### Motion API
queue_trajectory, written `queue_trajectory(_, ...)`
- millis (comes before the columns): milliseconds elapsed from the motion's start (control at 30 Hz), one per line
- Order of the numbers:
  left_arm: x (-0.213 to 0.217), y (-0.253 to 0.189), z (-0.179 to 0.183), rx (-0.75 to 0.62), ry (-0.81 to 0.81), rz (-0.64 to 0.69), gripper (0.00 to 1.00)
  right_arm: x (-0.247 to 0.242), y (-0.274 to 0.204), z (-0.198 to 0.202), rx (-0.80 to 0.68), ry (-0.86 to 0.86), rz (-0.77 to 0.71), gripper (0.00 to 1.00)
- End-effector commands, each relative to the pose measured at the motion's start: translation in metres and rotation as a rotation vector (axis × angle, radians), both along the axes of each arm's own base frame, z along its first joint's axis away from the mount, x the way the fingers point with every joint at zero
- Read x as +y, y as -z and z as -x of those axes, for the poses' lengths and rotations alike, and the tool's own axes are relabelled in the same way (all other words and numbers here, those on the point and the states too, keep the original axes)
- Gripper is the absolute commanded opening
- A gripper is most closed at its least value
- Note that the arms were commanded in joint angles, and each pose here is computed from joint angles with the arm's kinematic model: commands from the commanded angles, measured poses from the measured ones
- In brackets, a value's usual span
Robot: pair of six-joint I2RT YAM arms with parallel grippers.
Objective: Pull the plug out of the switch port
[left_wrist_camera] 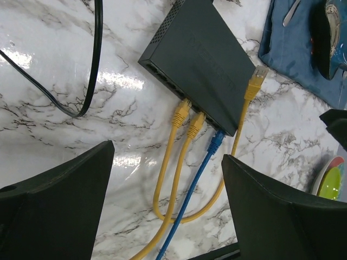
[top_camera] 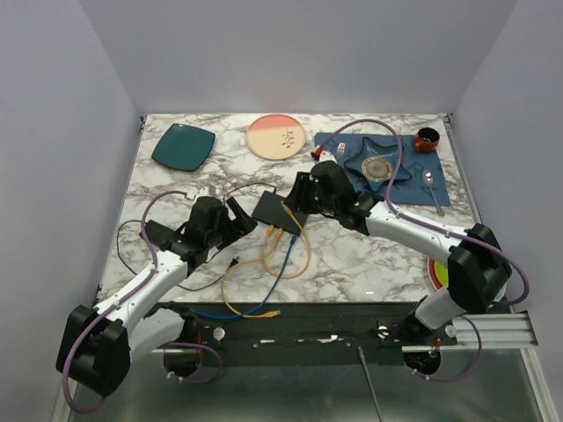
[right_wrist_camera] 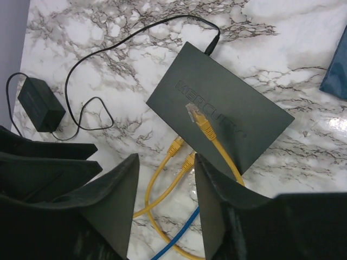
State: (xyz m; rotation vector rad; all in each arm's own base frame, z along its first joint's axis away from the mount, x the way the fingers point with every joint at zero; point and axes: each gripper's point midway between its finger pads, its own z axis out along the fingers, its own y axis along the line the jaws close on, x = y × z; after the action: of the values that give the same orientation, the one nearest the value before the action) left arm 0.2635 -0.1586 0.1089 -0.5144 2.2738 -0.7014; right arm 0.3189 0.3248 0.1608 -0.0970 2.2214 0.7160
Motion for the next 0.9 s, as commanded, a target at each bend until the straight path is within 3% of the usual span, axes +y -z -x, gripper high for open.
queue_trajectory(0,-0.006,-0.001,-0.004,-0.020,-0.015,0.058,0.89,-0.017,-0.013,-0.019,0.025,0.102,-0.066,0.48)
queue_trajectory(33,-0.007,0.000,-0.005,-0.019,-0.019,0.061,0.89,-0.024,-0.009,-0.023,0.039,0.118,-0.068,0.43)
queue_trajectory(200,-0.014,0.004,-0.010,-0.006,0.003,0.061,0.83,-0.049,0.026,-0.040,0.116,0.140,-0.030,0.38)
queue_trajectory(700,-0.036,0.034,-0.026,0.066,0.089,0.021,0.83,-0.015,0.076,-0.056,0.230,0.004,0.011,0.31)
queue_trajectory(867,-0.050,0.039,-0.036,0.076,0.129,0.054,0.75,-0.002,0.081,-0.053,0.253,-0.066,-0.013,0.20)
